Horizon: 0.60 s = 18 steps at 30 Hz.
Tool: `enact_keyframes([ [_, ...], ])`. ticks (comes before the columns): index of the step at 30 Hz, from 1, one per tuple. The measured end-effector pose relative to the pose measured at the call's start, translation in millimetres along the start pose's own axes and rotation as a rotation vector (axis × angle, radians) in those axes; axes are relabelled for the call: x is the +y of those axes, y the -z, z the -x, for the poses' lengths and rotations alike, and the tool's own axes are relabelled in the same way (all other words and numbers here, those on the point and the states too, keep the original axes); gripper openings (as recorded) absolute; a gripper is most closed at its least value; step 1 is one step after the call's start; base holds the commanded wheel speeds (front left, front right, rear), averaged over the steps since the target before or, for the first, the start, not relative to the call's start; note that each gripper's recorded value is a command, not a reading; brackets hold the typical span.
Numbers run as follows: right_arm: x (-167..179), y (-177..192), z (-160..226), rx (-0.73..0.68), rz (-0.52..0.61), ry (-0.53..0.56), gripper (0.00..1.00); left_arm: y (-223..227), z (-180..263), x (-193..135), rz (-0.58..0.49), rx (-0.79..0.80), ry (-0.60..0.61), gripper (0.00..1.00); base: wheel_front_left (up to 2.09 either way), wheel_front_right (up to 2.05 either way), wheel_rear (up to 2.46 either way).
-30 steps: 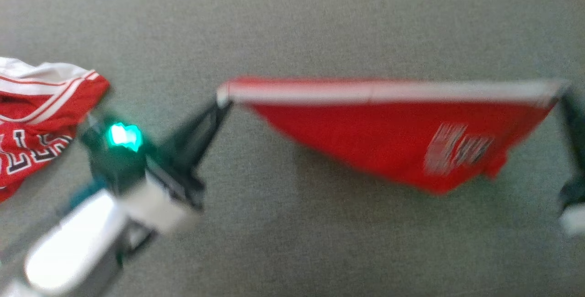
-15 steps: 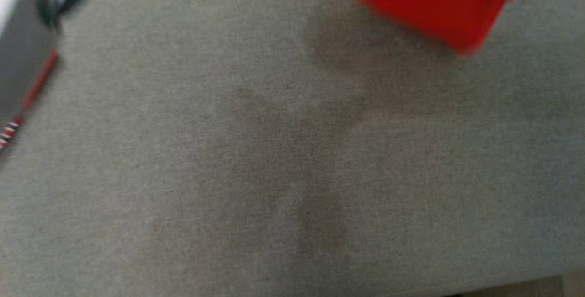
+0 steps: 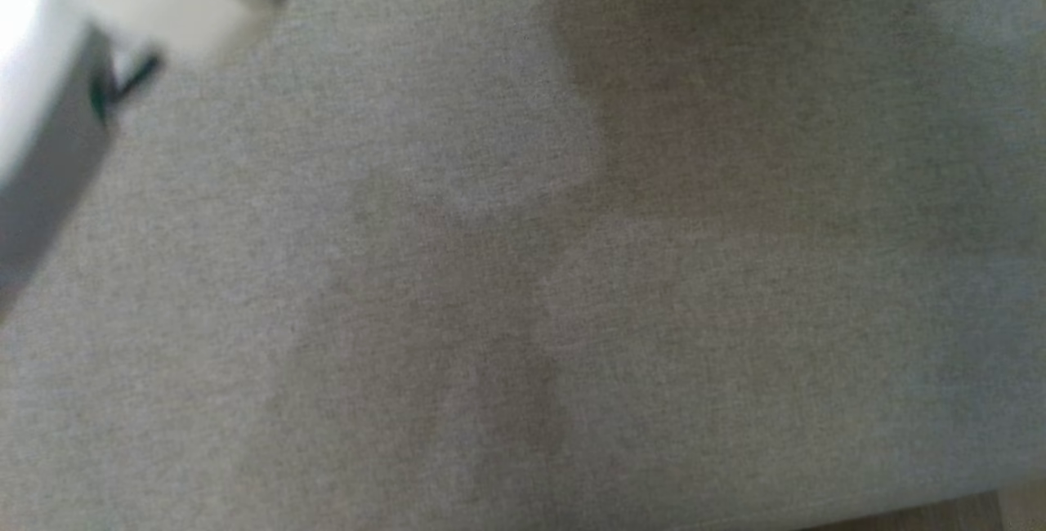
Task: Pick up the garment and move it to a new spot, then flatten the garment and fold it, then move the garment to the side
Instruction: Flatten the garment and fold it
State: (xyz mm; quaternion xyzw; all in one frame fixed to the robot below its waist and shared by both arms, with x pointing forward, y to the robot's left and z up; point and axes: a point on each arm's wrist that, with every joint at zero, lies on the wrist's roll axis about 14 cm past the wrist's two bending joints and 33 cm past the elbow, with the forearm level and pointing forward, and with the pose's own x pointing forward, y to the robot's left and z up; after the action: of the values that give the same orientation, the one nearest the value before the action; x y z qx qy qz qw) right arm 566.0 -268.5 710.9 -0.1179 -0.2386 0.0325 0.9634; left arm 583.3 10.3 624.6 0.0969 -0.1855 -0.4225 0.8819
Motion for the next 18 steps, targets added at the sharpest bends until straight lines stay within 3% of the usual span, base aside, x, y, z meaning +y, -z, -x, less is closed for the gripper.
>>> enact_keyframes([
  [3,10.5,22.8,32.9,0.075,-0.044,0.000,0.00,13.9,25.8,-19.5,0.023,0.045,0.010,0.00,0.00,0.00,0.00],
  [12,34.4,63.1,180.6,0.341,-0.202,0.129,0.00,51.2,137.2,-154.5,0.329,0.255,0.018,0.00,0.00,0.00,0.00],
  [18,43.0,69.0,236.0,0.450,-0.253,0.176,0.00,53.5,171.8,-206.4,0.492,0.337,0.003,0.00,0.00,0.00,0.00],
])
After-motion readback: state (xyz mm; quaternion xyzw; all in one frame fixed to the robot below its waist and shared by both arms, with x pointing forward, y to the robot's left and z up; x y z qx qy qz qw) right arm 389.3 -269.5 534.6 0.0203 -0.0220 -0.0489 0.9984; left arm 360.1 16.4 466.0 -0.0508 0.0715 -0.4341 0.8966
